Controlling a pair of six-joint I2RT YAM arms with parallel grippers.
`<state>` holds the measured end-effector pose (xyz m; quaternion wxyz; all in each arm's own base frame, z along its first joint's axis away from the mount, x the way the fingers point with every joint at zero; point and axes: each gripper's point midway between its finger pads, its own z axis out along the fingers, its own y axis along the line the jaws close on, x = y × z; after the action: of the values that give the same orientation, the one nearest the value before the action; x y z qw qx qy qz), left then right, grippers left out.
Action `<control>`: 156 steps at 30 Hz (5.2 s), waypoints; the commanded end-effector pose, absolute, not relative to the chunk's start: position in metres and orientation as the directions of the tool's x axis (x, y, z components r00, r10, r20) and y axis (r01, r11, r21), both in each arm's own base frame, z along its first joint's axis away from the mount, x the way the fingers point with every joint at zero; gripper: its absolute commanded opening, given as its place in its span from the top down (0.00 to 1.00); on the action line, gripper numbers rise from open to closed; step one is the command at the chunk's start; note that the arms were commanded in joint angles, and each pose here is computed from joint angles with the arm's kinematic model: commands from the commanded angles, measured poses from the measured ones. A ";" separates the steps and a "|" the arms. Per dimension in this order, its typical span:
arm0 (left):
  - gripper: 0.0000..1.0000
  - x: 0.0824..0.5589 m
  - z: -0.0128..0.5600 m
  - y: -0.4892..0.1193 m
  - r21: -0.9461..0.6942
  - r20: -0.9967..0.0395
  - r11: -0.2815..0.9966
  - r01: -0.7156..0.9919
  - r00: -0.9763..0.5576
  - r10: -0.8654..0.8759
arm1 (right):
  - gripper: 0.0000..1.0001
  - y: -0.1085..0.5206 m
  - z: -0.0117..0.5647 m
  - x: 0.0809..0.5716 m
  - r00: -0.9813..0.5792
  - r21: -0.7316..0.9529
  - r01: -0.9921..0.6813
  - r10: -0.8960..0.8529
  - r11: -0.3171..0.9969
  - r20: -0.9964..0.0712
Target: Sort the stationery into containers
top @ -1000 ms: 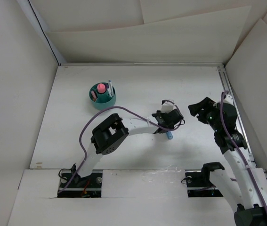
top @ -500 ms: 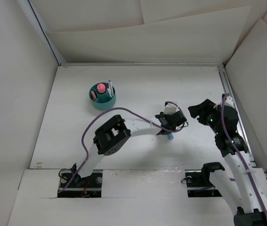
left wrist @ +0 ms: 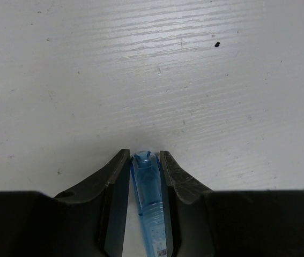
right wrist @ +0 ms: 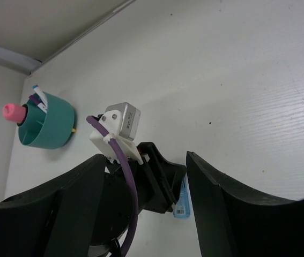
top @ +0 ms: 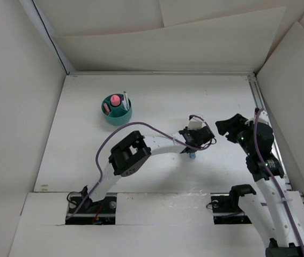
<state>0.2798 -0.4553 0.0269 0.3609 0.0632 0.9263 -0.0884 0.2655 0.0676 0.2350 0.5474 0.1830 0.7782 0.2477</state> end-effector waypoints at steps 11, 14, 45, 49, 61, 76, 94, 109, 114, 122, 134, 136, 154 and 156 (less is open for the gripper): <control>1.00 0.277 0.098 -0.432 -0.180 -0.748 0.968 0.173 -0.664 -0.020 | 0.32 0.059 0.253 0.270 -0.282 0.567 0.014 0.547 0.824 -0.788; 1.00 0.285 0.135 -0.422 -0.219 -0.777 0.962 0.161 -0.625 -0.072 | 0.32 0.059 0.255 0.274 -0.274 0.567 0.009 0.548 0.823 -0.790; 0.95 0.442 0.306 -0.055 -0.454 -0.859 0.720 -0.525 0.043 -0.511 | 0.32 0.128 0.223 0.335 -0.396 0.600 -0.101 0.521 0.794 -0.756; 0.95 0.445 0.301 -0.026 -0.356 -0.907 0.702 -0.617 0.050 -0.417 | 0.32 0.131 0.223 0.333 -0.399 0.593 -0.112 0.510 0.798 -0.762; 0.96 0.455 0.247 0.019 -0.172 -0.945 0.651 -0.739 -0.063 -0.321 | 0.32 0.129 0.226 0.333 -0.388 0.592 -0.110 0.514 0.799 -0.765; 0.97 0.466 0.216 0.006 -0.022 -0.963 0.662 -0.749 -0.161 -0.214 | 0.32 0.129 0.226 0.333 -0.388 0.592 -0.110 0.514 0.799 -0.765; 0.96 0.471 0.189 0.009 0.062 -0.960 0.632 -0.772 -0.219 -0.173 | 0.32 0.128 0.229 0.332 -0.380 0.586 -0.119 0.508 0.802 -0.773; 0.85 0.470 0.184 0.006 0.093 -0.955 0.631 -0.770 -0.247 -0.161 | 0.32 0.128 0.229 0.332 -0.380 0.586 -0.119 0.508 0.802 -0.773; 0.71 0.470 0.188 0.002 0.084 -0.957 0.638 -0.765 -0.240 -0.162 | 0.32 0.130 0.232 0.330 -0.378 0.588 -0.131 0.508 0.798 -0.774; 0.70 0.469 0.195 0.001 0.056 -0.959 0.643 -0.764 -0.219 -0.177 | 0.32 0.130 0.232 0.330 -0.378 0.588 -0.131 0.508 0.798 -0.774; 0.67 0.457 0.286 -0.022 -0.268 -0.927 0.732 -0.626 -0.039 -0.372 | 0.32 0.130 0.232 0.330 -0.378 0.588 -0.131 0.508 0.798 -0.774; 0.60 0.439 0.307 -0.024 -0.358 -0.899 0.729 -0.583 0.006 -0.437 | 0.32 0.129 0.235 0.329 -0.371 0.589 -0.136 0.510 0.797 -0.776; 0.00 0.288 0.363 -0.071 -0.615 -0.787 0.789 0.004 -0.060 -0.613 | 0.00 0.110 0.258 0.317 -0.279 0.560 -0.102 0.516 0.823 -0.810; 0.00 0.275 0.374 -0.077 -0.616 -0.787 0.784 0.076 -0.064 -0.613 | 0.00 0.112 0.259 0.314 -0.273 0.554 -0.119 0.509 0.824 -0.816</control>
<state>0.2961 -0.0621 0.3539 0.6450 -0.2479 0.6900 -0.2151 0.3158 0.1117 0.2433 0.5644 0.1413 0.7680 0.2677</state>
